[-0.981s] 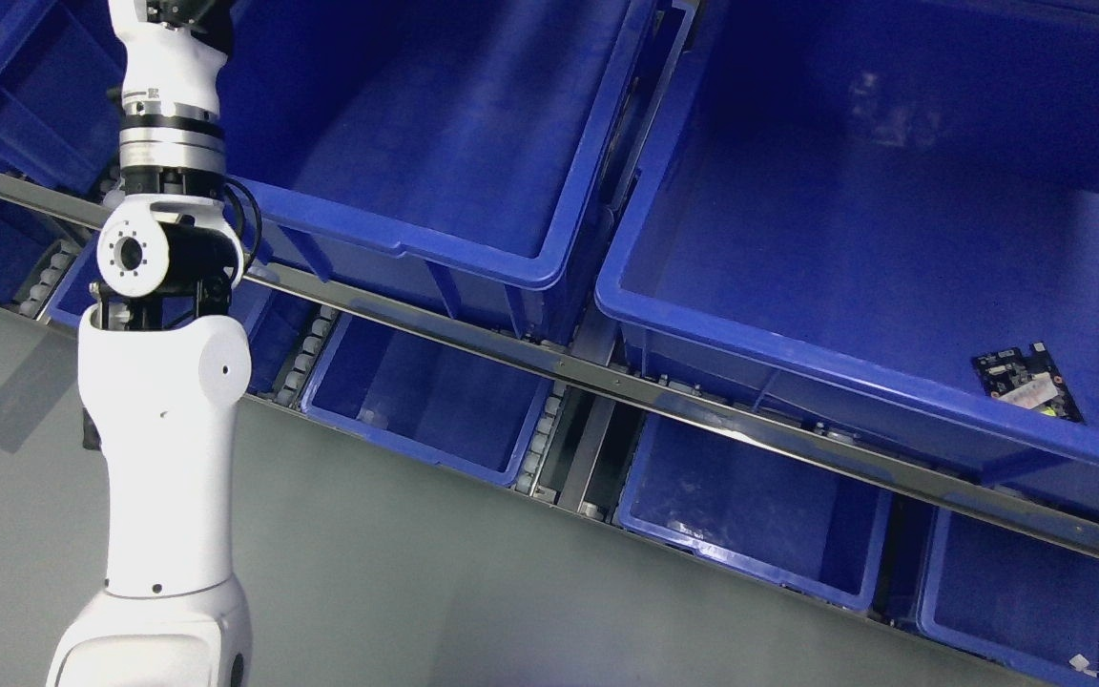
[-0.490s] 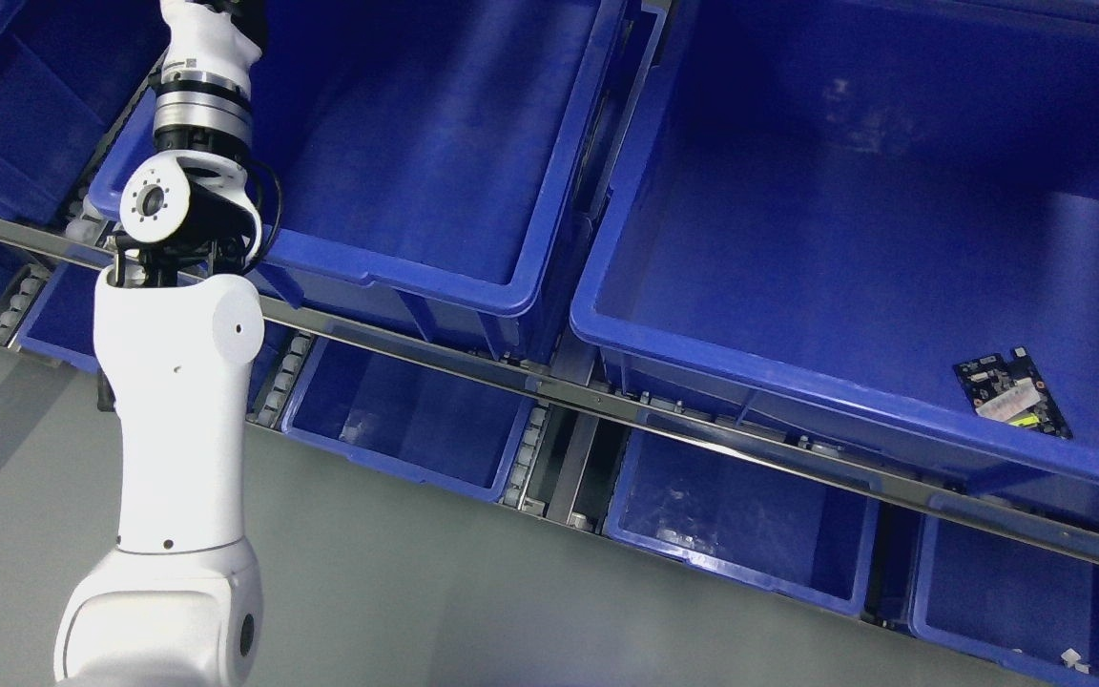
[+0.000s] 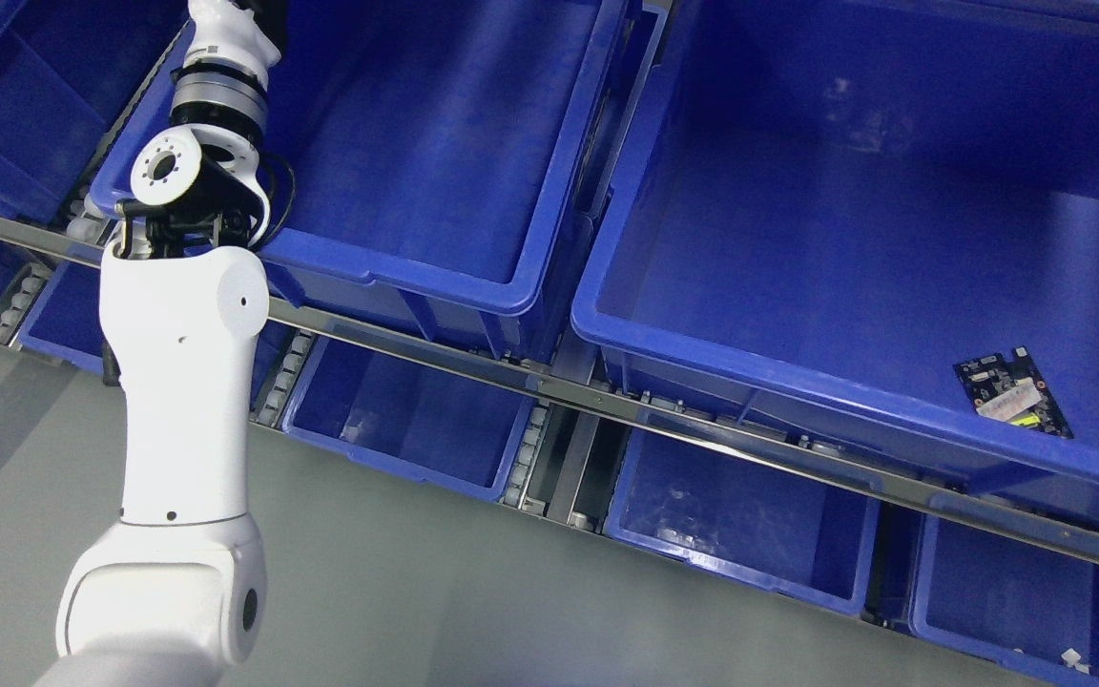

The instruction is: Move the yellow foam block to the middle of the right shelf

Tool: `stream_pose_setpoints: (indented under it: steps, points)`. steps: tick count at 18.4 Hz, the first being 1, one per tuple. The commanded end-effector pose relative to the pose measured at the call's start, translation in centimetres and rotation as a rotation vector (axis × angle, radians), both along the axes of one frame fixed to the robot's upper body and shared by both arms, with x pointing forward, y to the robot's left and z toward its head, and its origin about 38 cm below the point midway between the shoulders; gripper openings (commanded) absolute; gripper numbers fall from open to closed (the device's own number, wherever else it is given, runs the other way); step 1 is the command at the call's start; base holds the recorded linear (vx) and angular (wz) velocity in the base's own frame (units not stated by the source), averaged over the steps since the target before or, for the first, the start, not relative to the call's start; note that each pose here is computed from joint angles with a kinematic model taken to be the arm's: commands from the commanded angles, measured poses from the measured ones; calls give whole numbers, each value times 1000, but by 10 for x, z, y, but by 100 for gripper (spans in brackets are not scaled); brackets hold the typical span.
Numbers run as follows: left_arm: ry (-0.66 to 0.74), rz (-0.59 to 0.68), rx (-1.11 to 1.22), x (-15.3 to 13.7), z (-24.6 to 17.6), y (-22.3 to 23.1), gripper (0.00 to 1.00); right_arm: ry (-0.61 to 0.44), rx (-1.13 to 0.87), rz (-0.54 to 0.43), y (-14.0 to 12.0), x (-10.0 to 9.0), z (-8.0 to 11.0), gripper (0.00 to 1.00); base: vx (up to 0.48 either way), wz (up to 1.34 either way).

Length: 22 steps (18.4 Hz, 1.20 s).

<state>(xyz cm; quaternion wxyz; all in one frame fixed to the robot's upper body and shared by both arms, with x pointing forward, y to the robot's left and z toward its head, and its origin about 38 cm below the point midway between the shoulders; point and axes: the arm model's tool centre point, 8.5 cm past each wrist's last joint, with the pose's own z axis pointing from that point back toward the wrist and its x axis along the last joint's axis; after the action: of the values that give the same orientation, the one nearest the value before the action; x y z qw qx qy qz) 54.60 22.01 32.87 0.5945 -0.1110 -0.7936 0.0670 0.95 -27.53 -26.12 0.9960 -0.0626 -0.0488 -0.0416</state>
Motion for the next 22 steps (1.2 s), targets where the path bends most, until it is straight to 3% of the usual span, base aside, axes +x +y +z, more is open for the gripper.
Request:
stream_pose_setpoints:
  steps: [1,8,13,22]
  points:
    - [45,-11,31,6,-11,-4,73,-15,-18,5,-12,5,1,100,0,0]
    - [14,-81,81,4,-5,-25,86,-15,-18,5,-12,5,1,100,0,0]
    - [-164,-145,204,-17,18,-47,90,-15,-18,5,-12,5,1,100,0,0]
    - [-458,-40,312,-71,1,15,92,-15,-18,5,-12,5,1,100,2,-14]
